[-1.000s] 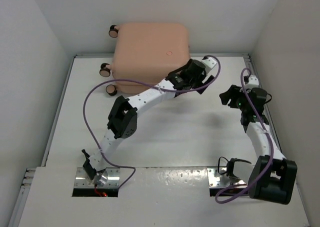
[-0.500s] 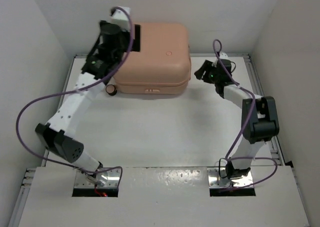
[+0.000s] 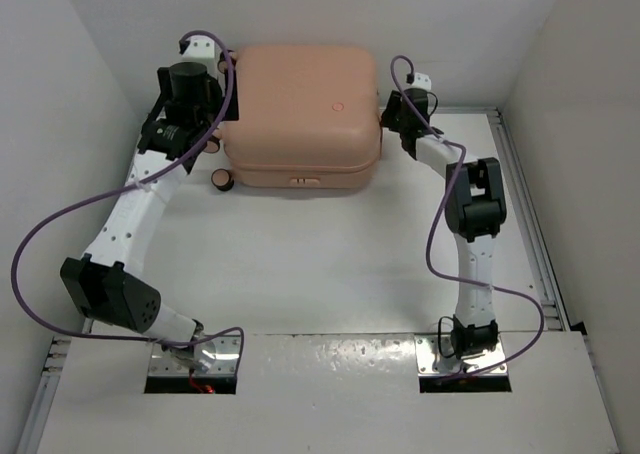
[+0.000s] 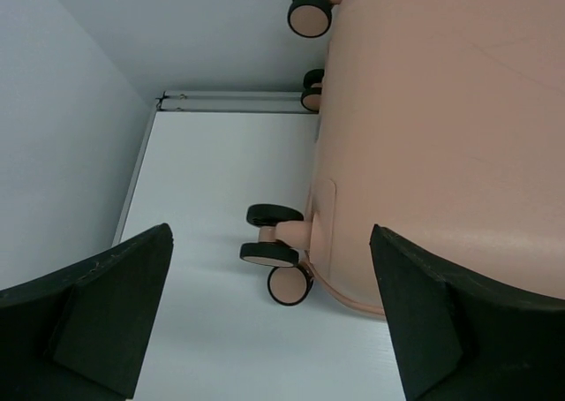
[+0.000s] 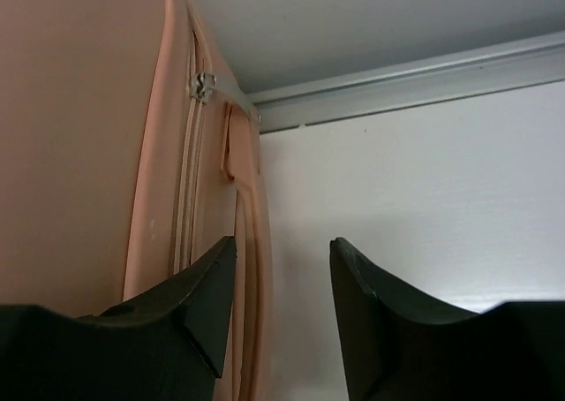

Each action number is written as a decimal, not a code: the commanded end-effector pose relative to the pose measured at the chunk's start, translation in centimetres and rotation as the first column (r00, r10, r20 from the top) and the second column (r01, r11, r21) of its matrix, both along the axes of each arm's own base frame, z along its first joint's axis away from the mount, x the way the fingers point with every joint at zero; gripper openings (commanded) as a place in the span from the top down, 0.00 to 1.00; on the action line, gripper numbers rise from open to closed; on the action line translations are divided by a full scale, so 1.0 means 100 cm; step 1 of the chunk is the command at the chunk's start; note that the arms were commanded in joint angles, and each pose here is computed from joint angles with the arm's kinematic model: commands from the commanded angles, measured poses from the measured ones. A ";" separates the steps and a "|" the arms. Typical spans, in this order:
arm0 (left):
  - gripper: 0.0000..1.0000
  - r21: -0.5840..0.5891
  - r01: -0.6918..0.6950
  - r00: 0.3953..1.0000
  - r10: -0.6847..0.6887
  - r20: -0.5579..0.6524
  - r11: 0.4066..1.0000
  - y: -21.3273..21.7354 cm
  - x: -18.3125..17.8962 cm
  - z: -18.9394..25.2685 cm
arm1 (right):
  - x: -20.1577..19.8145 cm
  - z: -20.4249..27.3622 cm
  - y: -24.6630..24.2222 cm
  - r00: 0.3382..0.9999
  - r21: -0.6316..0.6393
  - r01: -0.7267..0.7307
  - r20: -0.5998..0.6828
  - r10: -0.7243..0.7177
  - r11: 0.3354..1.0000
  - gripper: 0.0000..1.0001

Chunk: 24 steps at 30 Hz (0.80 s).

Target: Pack the luggage

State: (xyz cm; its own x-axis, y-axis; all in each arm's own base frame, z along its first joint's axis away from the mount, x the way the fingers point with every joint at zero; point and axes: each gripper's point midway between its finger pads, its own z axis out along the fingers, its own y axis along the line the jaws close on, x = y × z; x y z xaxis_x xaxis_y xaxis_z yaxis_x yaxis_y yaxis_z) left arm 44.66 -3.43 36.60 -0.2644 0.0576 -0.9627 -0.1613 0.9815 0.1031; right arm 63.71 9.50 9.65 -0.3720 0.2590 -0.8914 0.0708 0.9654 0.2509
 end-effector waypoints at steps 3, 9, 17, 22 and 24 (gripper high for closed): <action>0.00 -0.030 -0.023 0.997 0.025 0.067 0.999 0.012 0.004 0.024 | 0.023 -0.006 0.004 1.000 -0.033 -0.018 0.002 0.018 0.999 0.54; 0.00 -0.019 -0.009 0.999 0.010 0.047 1.000 0.009 0.009 0.016 | 0.023 -0.037 0.023 0.991 0.002 -0.120 -0.061 0.119 0.993 0.54; 0.00 -0.014 -0.028 0.999 0.028 0.024 1.000 0.018 0.010 0.006 | -0.009 -0.081 0.030 0.946 -0.051 -0.257 -0.220 0.240 0.965 0.73; 0.00 -0.012 -0.028 1.000 0.028 0.014 1.000 0.018 0.007 0.001 | -0.032 -0.092 0.031 0.903 -0.030 -0.320 -0.312 0.295 0.947 0.53; 0.00 -0.014 -0.019 1.000 0.020 0.013 1.000 0.017 0.007 0.001 | -0.037 -0.093 0.032 0.899 -0.023 -0.323 -0.319 0.300 0.946 0.88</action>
